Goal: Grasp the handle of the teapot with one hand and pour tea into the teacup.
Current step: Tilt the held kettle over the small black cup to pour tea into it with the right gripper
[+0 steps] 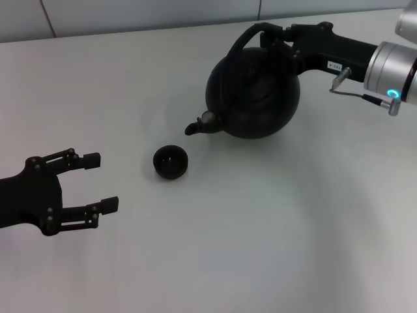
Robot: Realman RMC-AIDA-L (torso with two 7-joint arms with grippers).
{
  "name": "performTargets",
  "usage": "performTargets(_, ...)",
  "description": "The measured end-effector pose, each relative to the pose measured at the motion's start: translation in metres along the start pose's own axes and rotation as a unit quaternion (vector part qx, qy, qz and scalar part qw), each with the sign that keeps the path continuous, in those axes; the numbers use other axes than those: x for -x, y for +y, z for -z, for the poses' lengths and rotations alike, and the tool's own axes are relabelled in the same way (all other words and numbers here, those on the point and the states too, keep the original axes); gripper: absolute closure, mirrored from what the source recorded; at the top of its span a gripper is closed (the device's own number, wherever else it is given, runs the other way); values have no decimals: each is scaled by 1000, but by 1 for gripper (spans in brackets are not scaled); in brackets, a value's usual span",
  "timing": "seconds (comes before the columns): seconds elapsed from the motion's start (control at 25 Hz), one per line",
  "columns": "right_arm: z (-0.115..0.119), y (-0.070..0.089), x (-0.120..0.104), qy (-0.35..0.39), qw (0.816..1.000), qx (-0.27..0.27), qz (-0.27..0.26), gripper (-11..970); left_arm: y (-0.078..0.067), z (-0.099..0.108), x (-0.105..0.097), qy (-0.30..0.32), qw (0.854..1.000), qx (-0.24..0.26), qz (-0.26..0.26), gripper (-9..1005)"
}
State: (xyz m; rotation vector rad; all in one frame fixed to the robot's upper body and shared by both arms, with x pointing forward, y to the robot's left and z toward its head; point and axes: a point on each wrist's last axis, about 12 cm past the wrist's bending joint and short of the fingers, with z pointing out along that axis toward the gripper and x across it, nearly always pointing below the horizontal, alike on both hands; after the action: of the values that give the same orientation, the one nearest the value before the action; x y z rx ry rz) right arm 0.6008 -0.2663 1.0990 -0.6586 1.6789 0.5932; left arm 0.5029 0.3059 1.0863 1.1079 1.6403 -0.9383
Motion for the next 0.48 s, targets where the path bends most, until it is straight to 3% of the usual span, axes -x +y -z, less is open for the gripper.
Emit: performTargets(0.48, -4, -2, 13, 15, 999, 10, 33, 795, 1, 0, -1, 2, 1000, 6, 1, 146)
